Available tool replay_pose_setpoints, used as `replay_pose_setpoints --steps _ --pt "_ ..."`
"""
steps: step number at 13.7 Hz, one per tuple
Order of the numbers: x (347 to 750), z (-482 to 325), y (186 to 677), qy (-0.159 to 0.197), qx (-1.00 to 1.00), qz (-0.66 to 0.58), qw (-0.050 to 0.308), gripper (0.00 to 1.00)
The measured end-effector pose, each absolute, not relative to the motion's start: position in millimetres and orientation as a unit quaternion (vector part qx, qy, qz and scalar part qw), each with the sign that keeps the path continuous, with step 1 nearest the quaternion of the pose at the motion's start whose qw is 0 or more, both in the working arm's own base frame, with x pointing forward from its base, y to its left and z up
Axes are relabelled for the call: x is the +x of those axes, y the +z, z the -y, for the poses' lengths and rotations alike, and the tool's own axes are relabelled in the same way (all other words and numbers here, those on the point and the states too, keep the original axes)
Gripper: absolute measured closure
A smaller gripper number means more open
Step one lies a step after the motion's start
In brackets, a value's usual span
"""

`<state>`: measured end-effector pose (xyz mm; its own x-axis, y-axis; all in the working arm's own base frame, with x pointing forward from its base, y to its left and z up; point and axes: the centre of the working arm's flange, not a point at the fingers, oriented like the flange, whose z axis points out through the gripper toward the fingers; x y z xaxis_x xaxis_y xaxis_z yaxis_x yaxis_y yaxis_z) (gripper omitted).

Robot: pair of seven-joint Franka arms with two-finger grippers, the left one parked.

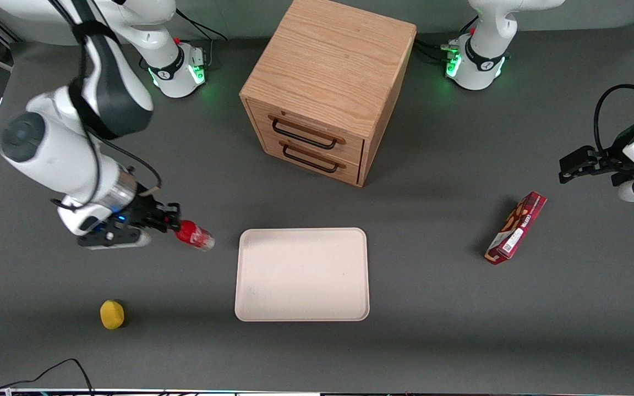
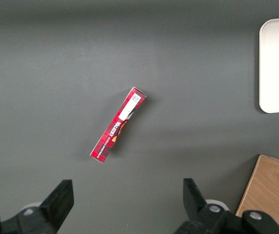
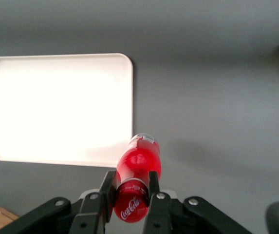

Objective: Place coke bottle on tray
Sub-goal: 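Carry the bottle with the right gripper onto the cream tray's edge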

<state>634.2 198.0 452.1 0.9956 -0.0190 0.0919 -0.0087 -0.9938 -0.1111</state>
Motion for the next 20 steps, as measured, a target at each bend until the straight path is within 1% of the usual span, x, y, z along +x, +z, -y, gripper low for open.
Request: replay_pose_setpoints --steps 2,4,8,12,16,20 --pt "652.8 -224.6 435.6 -0.044 -0.997 -0.014 0.063 0.70" --pt "673.1 -234.8 412.3 -0.037 -0.997 -0.023 0.071 0.70" --pt "700.4 -261.6 369.1 -0.042 -0.997 -0.033 0.050 0.70" --pt "708.9 -285.7 360.1 -0.065 -0.997 -0.033 0.031 0.70" --pt "716.9 -281.4 346.2 -0.078 -0.996 -0.037 0.033 0.70" --pt "717.5 -281.5 342.1 -0.077 -0.996 -0.043 0.034 0.70"
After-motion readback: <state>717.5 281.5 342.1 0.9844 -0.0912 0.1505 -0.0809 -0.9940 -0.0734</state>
